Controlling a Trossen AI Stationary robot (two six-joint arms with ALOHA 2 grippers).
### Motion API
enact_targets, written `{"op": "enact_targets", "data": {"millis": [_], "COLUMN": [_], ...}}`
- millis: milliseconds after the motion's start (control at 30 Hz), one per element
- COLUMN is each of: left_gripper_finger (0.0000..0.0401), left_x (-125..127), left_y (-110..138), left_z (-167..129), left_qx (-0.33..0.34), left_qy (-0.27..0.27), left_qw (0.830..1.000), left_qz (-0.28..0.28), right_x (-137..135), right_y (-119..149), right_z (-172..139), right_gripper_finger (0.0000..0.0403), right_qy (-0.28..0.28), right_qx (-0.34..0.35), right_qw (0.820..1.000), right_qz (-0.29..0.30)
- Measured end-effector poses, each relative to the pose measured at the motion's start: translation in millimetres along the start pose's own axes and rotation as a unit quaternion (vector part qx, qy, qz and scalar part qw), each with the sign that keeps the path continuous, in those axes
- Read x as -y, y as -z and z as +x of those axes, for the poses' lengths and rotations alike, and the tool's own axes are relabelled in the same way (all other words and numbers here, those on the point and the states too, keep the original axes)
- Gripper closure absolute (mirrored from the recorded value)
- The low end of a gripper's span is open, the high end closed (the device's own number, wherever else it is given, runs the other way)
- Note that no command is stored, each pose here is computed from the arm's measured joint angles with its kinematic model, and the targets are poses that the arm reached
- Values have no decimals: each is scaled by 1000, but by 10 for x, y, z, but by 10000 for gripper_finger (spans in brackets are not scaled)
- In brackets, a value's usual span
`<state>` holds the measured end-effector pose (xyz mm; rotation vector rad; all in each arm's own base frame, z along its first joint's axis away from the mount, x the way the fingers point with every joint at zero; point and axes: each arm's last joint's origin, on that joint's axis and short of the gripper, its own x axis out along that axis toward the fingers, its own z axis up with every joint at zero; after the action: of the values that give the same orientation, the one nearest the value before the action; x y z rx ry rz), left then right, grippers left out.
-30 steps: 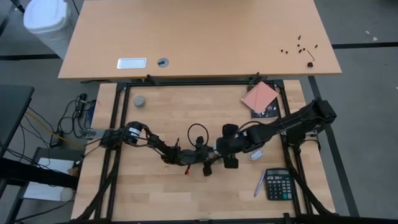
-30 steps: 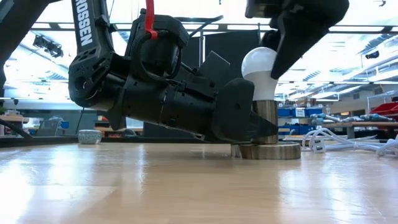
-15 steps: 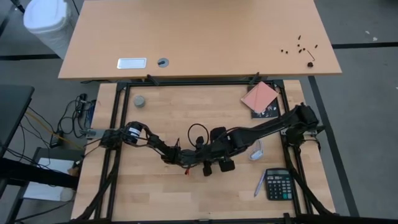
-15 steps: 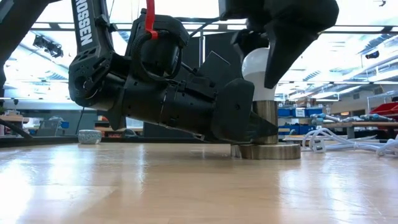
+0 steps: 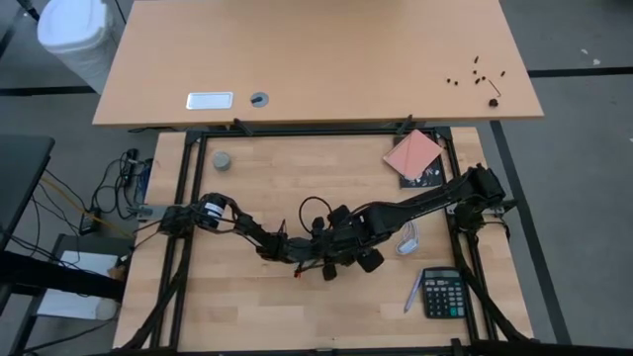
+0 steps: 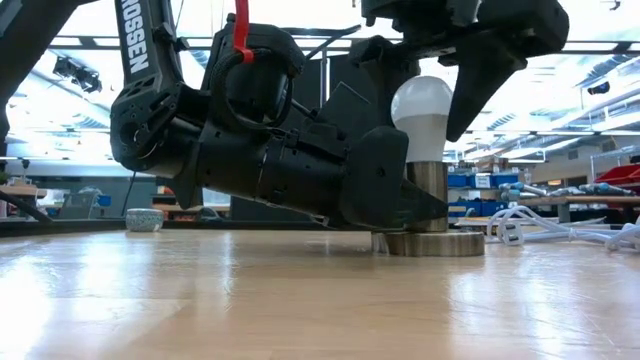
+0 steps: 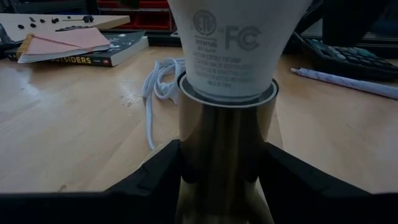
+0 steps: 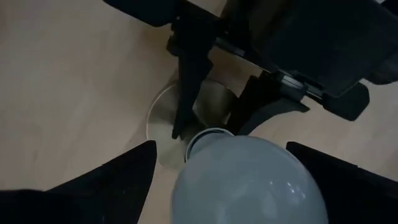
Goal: Screw lightbulb
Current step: Insert the white lightbulb into the golden lamp
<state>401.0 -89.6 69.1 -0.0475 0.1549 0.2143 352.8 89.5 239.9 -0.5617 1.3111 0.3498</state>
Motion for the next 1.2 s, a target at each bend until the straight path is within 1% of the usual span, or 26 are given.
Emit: {"op": "enact_targets", "data": {"millis": [133,200,400,500,567,600,667,867,1200], "left_gripper_finger": [208,208,208,208,208,208,208,208,208], "left_x": [1,1,1,-1,-1,-1,0,1,2], "left_y": [0,1,1,1,1,0,3,4,5], "left_z": [-1,-1,-1,-1,-1,-1,-1,-1,-2], "left_qx": [0,0,0,0,0,0,-1,-1,-2], "left_qy": [0,0,0,-1,-1,0,2,4,5], "left_qw": [1000,1000,1000,1000,1000,1000,1000,1000,1000], "left_qz": [0,0,0,0,0,0,1,0,1], "right_x": [87,123,159,185,208,221,227,249,245], "right_y": [53,69,80,70,21,-8,-23,-84,-106], "right_z": [14,19,25,51,76,78,113,204,211], "right_gripper_finger": [51,56,70,73,73,73,73,75,97], "right_qy": [-33,-38,-53,-59,-59,-58,-67,-83,-86], "right_qx": [0,1,7,-2,-2,-1,-26,-64,-58], "right_qw": [998,997,996,994,994,994,994,993,994], "right_qz": [48,62,78,90,89,88,85,53,-23]}}
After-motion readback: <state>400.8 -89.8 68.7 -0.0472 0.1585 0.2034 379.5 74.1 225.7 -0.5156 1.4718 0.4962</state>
